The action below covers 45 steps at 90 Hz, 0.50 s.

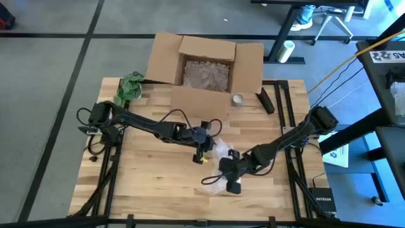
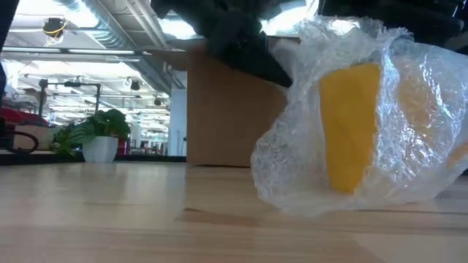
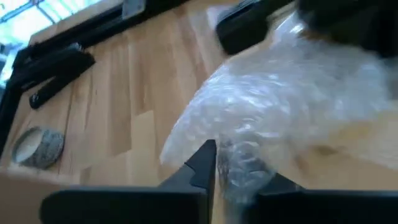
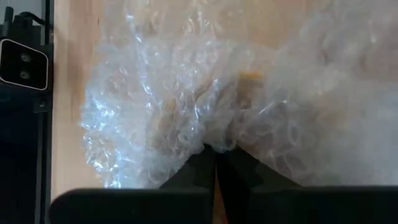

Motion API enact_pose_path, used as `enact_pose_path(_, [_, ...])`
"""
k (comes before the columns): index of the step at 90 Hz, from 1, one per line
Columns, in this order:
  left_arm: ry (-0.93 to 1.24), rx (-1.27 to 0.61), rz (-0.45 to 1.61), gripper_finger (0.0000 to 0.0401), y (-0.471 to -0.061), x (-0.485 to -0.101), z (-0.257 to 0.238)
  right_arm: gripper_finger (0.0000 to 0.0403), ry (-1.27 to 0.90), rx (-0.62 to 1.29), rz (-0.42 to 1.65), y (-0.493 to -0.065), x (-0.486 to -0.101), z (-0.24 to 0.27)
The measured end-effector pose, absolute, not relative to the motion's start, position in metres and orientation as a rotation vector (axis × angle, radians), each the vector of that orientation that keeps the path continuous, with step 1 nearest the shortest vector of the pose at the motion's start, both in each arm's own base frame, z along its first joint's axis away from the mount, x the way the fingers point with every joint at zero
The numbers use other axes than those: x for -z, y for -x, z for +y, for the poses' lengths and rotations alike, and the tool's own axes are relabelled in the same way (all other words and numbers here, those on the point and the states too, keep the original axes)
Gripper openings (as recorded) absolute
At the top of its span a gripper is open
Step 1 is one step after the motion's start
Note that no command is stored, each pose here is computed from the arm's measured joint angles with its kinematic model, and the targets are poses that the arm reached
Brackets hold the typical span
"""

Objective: Wrap mug
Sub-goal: Wrap the yellow mug with the bubble wrap

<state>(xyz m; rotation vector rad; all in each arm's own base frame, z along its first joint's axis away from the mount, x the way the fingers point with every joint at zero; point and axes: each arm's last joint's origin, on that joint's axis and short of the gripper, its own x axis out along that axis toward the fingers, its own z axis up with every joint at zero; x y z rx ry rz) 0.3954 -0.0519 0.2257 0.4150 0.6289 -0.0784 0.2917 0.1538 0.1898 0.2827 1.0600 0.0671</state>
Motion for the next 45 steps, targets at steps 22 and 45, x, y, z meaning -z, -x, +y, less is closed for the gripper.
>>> enact_pose_path(22, [-0.45, 0.133, 0.552, 0.0, -0.392, -0.236, -0.075, 0.0, -0.276, -0.055, 1.053, -0.292, -0.19, 0.153])
enact_pose_path(45, [-0.451, 0.235, 0.437, 0.0, -0.39, -0.249, -0.095, 0.0, -0.269, -0.05, 1.048, -0.292, -0.19, 0.153])
